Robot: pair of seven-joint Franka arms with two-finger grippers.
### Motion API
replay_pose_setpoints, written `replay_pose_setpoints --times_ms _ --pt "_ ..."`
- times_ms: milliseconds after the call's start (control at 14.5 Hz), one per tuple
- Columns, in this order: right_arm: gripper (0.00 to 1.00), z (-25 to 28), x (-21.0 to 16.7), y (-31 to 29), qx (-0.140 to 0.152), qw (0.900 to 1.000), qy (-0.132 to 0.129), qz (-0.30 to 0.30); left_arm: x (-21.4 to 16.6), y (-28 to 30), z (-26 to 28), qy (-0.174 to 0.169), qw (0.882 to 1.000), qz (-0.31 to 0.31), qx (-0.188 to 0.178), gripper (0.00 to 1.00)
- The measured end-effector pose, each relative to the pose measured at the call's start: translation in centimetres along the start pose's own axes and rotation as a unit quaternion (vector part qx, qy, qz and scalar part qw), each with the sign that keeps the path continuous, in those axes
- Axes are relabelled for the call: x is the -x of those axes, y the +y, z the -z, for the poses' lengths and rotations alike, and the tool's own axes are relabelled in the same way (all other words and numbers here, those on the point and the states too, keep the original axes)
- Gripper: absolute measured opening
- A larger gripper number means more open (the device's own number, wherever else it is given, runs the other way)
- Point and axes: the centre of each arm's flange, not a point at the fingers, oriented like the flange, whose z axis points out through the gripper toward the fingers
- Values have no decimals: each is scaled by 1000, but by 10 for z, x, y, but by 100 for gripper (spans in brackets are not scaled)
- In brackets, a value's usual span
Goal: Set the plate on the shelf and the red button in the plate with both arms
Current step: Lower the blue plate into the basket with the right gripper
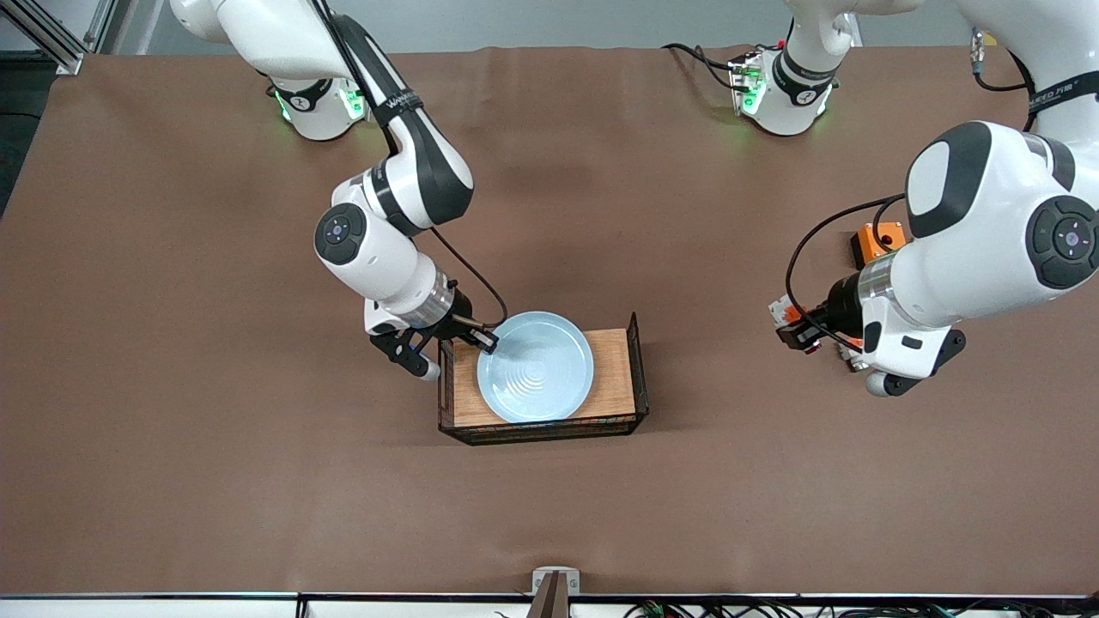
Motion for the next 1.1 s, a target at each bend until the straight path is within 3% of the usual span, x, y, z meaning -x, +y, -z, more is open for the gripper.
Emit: replay_pose_setpoints --times_ms 345,483,621,966,1103 --pt "11 -1 -4 2 1 1000 1 -5 0 0 0 0 1000 0 0 41" --pt "26 -1 -7 4 -3 1000 -5 -21 0 0 0 0 1000 0 0 41" --pt "49 -1 -11 6 -11 999 -18 -44 0 0 0 0 1000 0 0 41" --pt "96 0 3 -3 -15 998 -25 -49 0 0 0 0 1000 0 0 41" --pt "100 12 13 -12 -8 996 -40 -84 0 0 0 0 1000 0 0 41"
